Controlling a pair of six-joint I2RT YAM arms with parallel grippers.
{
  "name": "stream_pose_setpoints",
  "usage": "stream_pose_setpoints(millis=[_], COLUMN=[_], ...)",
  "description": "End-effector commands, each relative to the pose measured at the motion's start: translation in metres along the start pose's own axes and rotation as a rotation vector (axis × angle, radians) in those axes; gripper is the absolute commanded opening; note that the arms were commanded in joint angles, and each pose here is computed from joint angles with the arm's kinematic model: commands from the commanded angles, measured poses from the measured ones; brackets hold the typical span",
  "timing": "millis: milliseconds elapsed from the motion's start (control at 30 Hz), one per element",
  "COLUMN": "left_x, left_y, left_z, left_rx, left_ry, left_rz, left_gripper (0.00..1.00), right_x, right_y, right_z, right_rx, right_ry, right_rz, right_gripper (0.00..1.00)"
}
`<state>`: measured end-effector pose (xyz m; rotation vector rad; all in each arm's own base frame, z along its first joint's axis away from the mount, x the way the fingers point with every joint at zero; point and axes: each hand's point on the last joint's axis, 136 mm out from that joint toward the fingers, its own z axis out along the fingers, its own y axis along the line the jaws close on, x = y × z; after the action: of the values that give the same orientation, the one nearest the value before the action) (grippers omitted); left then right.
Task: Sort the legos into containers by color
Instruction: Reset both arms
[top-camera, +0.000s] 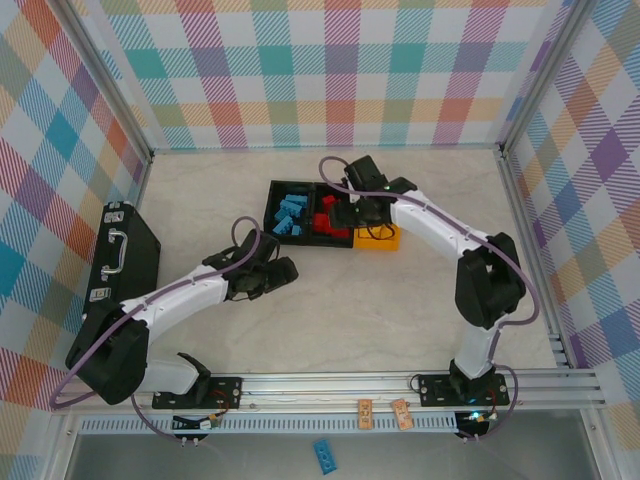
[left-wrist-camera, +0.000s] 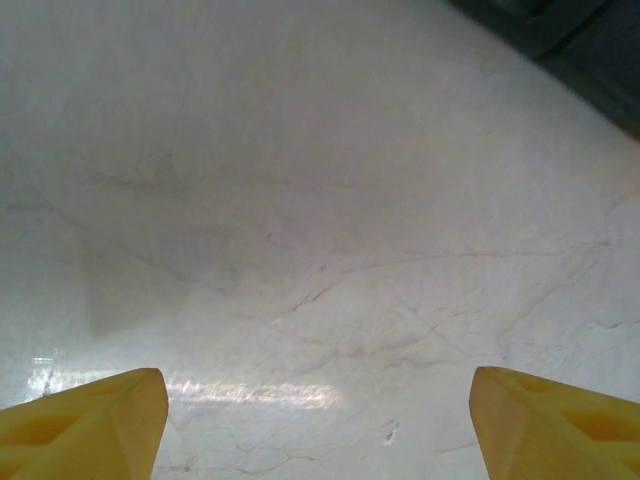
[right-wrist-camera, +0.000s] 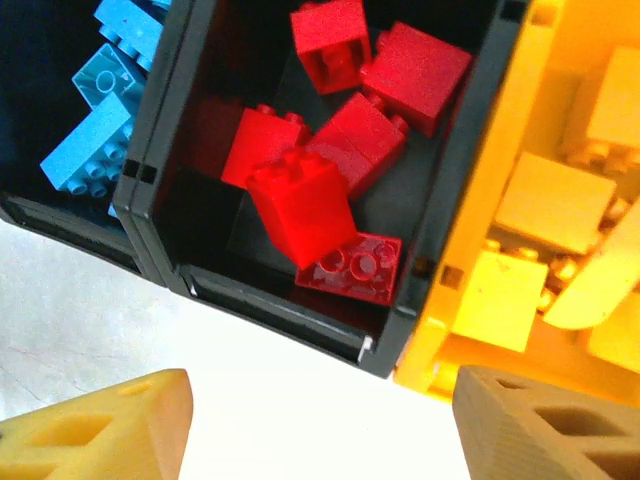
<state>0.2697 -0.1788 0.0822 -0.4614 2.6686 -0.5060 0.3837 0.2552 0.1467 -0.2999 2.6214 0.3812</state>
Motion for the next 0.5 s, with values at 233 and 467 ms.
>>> stream_pose_setpoints(millis=[233,467], left_x=[-0.085,-0.145], left_y=[-0.010,0.015], left_z=[-0.041,-0.068], left_rx=[-0.080,-0.152], left_ry=[-0.184,-0.343], left_rz=[0.090,0.063], left_gripper=[1.00,1.00], right_x=[-0.008,0.002], right_y=[-0.055,-0.150], right_z=[-0.060,-0.090], right_rx=[0.045,0.390], right_ry=[-0.194,-0.306], right_rz=[0.075,0.214], right_gripper=[0.99,0.99])
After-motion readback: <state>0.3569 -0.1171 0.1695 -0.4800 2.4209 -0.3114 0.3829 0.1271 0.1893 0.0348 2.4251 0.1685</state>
